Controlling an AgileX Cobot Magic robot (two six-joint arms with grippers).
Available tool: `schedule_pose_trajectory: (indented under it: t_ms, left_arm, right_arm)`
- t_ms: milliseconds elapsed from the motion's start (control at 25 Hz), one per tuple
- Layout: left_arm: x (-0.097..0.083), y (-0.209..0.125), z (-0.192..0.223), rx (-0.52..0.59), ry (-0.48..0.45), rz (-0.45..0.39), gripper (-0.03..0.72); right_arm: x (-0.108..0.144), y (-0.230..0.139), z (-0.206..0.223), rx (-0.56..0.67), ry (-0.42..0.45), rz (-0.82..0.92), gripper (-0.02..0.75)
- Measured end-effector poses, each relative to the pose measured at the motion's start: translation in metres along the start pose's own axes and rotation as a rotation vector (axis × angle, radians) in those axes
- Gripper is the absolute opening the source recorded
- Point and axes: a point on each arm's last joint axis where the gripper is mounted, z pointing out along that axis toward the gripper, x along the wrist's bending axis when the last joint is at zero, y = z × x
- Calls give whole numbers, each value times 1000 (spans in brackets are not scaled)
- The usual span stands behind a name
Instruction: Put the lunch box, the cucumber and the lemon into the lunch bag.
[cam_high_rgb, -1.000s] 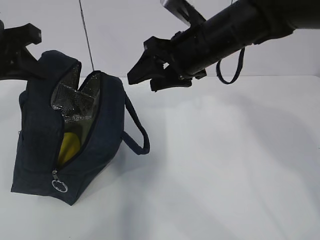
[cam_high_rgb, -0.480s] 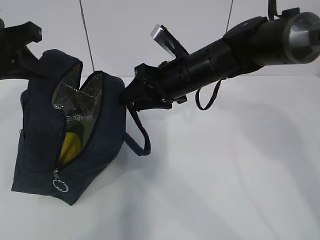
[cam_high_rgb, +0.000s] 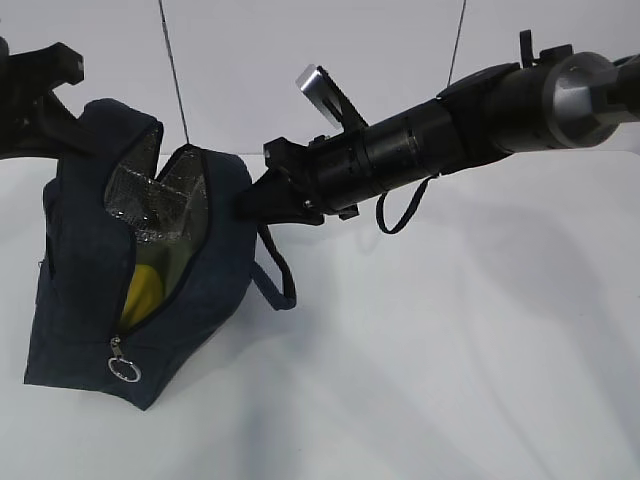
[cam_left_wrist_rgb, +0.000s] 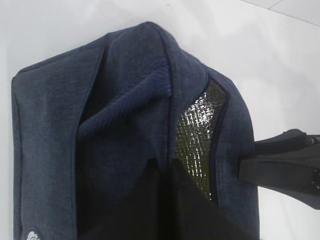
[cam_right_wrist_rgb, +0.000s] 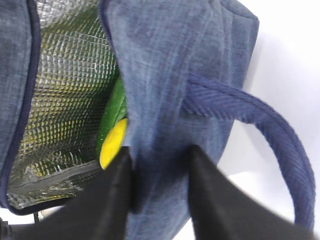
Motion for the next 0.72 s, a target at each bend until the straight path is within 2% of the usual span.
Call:
schedule_pose_trajectory:
  t_ms: [120, 160, 440, 560, 720]
  left_arm:
    - [0, 0, 0, 0, -1, -2, -6]
    - [0, 0, 0, 0, -1, -2, -6]
    - [-3, 0, 0, 0, -27, -18, -6]
    - [-8, -1, 1, 3, -62, -9, -6]
    - [-24, -9, 4, 18, -107, 22, -6]
  right_arm:
    - [1, 0, 0, 1, 11, -9, 41]
    - [1, 0, 0, 0, 16, -10, 24]
    - [8, 3, -2, -22, 59, -15, 10]
    - [19, 5, -11, -6, 38, -57, 10]
    - [35, 7, -27, 23, -10, -114, 10]
